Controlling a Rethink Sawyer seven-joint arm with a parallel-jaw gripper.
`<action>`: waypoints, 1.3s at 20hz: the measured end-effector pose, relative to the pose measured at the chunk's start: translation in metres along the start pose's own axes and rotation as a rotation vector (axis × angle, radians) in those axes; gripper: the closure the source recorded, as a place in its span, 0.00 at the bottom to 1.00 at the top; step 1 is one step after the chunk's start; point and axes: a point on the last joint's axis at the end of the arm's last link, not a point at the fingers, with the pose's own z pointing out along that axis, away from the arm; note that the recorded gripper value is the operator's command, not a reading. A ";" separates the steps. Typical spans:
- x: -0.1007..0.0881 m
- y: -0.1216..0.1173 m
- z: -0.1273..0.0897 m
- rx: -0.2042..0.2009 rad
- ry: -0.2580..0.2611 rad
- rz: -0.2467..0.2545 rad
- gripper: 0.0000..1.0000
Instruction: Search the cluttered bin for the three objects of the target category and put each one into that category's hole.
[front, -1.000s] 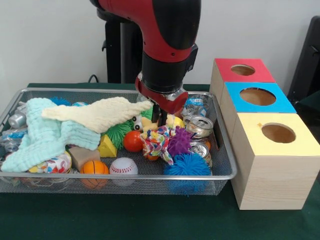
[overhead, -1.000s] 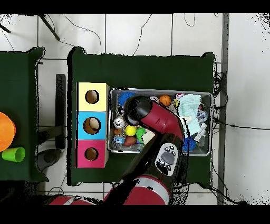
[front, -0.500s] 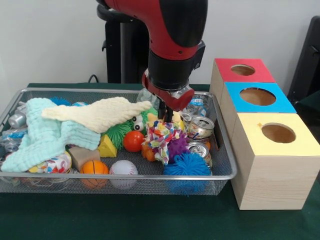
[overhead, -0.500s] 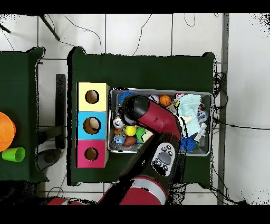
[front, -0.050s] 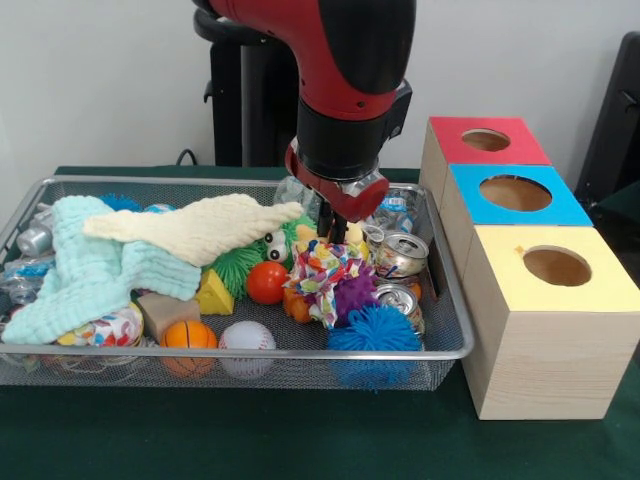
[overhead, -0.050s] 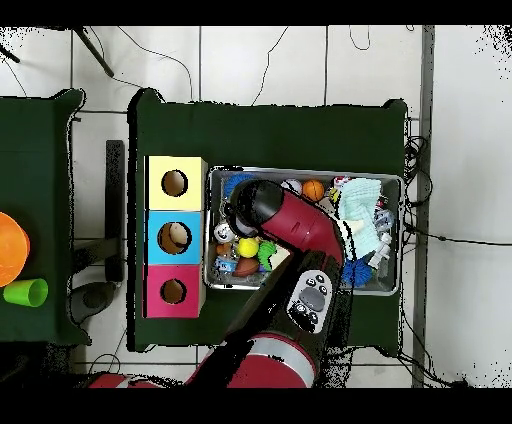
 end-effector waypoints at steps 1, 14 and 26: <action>0.000 0.000 0.000 0.000 0.001 0.000 1.00; 0.005 0.012 -0.018 0.011 0.096 -0.019 1.00; -0.003 0.016 -0.037 0.010 0.160 -0.022 1.00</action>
